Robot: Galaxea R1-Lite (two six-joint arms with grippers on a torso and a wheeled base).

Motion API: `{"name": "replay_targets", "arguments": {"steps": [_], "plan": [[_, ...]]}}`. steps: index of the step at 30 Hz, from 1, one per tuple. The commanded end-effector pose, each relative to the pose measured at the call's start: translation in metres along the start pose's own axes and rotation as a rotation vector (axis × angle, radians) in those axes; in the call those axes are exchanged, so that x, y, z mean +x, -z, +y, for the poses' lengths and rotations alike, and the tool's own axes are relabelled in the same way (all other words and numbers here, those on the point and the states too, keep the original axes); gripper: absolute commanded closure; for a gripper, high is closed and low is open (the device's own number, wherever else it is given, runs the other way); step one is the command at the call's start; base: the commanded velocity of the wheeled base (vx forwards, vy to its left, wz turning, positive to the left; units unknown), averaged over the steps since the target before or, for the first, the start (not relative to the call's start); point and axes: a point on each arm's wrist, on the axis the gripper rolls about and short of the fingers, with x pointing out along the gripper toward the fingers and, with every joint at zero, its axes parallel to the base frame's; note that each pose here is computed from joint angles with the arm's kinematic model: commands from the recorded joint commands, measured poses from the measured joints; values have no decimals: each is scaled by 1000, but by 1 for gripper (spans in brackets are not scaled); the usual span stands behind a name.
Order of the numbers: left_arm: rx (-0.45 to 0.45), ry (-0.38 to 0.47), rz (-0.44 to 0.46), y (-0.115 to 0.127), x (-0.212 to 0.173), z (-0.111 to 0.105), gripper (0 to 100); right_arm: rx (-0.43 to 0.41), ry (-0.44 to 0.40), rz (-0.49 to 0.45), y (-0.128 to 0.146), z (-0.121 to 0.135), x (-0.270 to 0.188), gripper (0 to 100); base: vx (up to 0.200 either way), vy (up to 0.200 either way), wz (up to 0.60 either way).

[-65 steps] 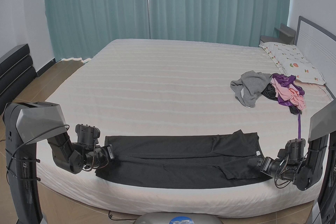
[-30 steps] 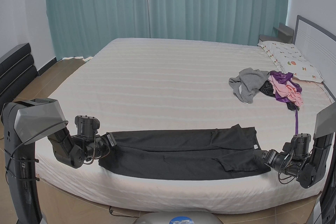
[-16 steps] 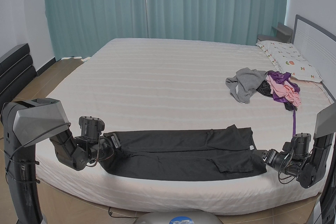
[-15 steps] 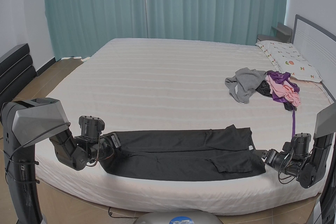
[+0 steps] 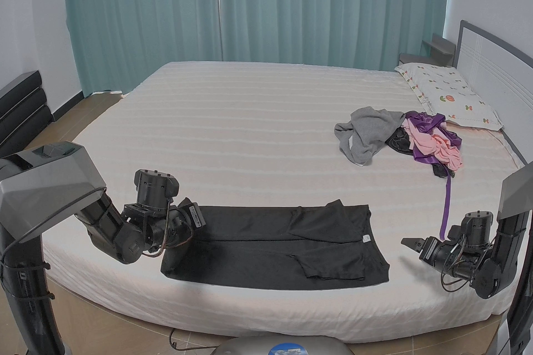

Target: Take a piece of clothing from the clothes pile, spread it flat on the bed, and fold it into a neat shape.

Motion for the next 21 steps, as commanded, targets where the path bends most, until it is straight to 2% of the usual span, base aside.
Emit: {"name": "replay_targets", "arguments": {"steps": [1,10,21], "plan": [[27,46,0,1,-2,-22,100,-2,-1,6,1,0,1,0,0,-200,0],[68,58,44,-1,1,-55,100,-4,-2,9,2,1,3,0,0,-200,0],[64,104,79,-1,4,-93,100,-2,5,19,4,-1,5,0,0,-200,0]]}}
